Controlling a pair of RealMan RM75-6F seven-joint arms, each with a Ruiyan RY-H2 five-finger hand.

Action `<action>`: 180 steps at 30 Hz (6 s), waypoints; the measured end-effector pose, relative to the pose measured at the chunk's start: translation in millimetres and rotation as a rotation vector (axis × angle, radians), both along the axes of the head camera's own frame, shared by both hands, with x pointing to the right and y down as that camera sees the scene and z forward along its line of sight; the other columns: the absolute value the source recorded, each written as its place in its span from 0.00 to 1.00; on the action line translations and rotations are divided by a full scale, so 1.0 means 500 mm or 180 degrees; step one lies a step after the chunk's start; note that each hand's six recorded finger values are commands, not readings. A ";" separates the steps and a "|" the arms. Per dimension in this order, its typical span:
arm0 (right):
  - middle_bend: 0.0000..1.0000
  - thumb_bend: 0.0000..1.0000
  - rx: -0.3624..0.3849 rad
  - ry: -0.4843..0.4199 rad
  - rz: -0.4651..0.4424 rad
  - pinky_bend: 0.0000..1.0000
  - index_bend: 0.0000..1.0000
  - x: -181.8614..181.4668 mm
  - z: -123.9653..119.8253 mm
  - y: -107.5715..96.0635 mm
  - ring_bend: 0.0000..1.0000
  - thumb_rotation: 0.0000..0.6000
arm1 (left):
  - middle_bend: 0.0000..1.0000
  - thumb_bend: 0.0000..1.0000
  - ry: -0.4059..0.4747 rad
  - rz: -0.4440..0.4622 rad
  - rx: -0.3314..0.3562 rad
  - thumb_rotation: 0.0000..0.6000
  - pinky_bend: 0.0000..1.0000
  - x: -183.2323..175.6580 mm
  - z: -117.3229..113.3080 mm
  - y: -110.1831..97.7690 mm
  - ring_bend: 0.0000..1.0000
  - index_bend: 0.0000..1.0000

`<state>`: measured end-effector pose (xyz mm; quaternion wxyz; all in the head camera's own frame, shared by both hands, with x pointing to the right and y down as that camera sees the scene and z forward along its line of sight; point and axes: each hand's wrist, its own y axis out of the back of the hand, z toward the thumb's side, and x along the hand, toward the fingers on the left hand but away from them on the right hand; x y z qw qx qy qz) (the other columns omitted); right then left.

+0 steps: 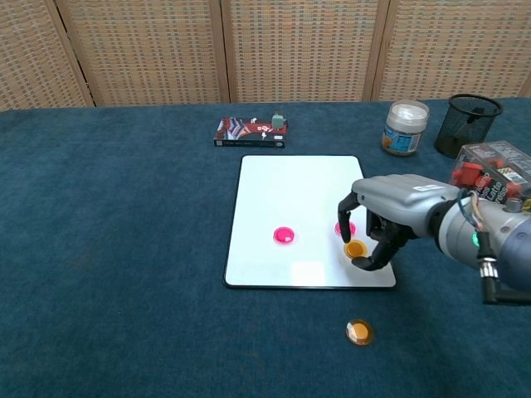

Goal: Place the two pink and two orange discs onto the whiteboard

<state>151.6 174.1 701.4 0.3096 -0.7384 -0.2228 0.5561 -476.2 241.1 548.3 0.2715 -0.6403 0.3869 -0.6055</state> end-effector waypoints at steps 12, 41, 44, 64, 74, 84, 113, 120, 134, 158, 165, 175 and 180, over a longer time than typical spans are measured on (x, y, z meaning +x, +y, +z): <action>0.98 0.36 0.0136 0.0033 -0.0188 1.00 0.45 -0.003 -0.028 0.000 1.00 1.00 | 0.00 0.00 0.0012 0.0004 0.0011 1.00 0.00 -0.001 -0.003 0.000 0.00 0.00; 0.99 0.36 -0.0206 -0.0322 -0.0782 1.00 0.37 -0.028 -0.050 0.083 1.00 1.00 | 0.00 0.00 0.0016 0.0013 0.0020 1.00 0.00 0.001 -0.005 0.002 0.00 0.00; 0.99 0.36 -0.0262 -0.0360 -0.0942 1.00 0.37 -0.037 -0.050 0.104 1.00 1.00 | 0.00 0.00 0.0017 0.0017 0.0019 1.00 0.00 0.002 -0.006 0.002 0.00 0.00; 0.99 0.35 -0.0169 -0.0412 -0.1184 1.00 0.37 -0.050 -0.040 0.133 1.00 1.00 | 0.00 0.00 0.0034 0.0006 0.0015 1.00 0.00 -0.002 -0.007 0.002 0.00 0.00; 0.99 0.35 -0.0158 -0.0370 -0.1195 1.00 0.37 -0.005 -0.029 0.135 1.00 1.00 | 0.00 0.00 0.0033 0.0017 0.0003 1.00 0.00 0.000 -0.004 0.003 0.00 0.00; 0.99 0.35 -0.0122 -0.0401 -0.1279 1.00 0.37 0.012 -0.027 0.143 1.00 1.00 | 0.00 0.00 0.0015 0.0023 -0.0018 1.00 0.00 0.003 0.000 0.003 0.00 0.00; 0.99 0.37 -0.0154 -0.0323 -0.1274 1.00 0.50 0.026 -0.003 0.148 1.00 1.00 | 0.00 0.00 0.0022 0.0020 -0.0017 1.00 0.00 0.002 -0.001 0.003 0.00 0.00; 0.99 0.37 -0.0195 -0.0375 -0.1192 1.00 0.50 0.024 -0.003 0.144 1.00 1.00 | 0.00 0.00 0.0019 0.0025 -0.0030 1.00 0.00 0.003 0.002 0.002 0.00 0.00; 0.99 0.36 -0.0211 -0.0456 -0.0910 1.00 0.50 0.014 -0.015 0.102 1.00 1.00 | 0.00 0.00 0.0040 0.0002 0.0006 1.00 0.00 0.000 -0.005 0.001 0.00 0.00; 0.99 0.37 0.0008 -0.0153 -0.0459 1.00 0.50 -0.102 0.013 -0.015 1.00 1.00 | 0.00 0.00 0.0075 -0.0014 -0.0021 1.00 0.00 -0.005 -0.005 -0.001 0.00 0.00; 0.99 0.36 -0.0001 -0.0080 -0.0468 1.00 0.50 -0.113 0.021 -0.010 1.00 1.00 | 0.00 0.00 0.0079 -0.0006 -0.0020 1.00 0.00 -0.005 -0.005 -0.001 0.00 0.00; 0.99 0.36 0.0015 0.0006 -0.0557 1.00 0.50 -0.115 0.029 -0.003 1.00 1.00 | 0.00 0.00 0.0078 -0.0004 -0.0021 1.00 0.00 -0.004 -0.004 -0.001 0.00 0.00; 0.99 0.36 0.0027 0.0002 -0.0607 1.00 0.50 -0.121 0.030 0.006 1.00 1.00 | 0.00 0.00 0.0075 0.0005 -0.0029 1.00 0.00 -0.003 -0.004 0.000 0.00 0.00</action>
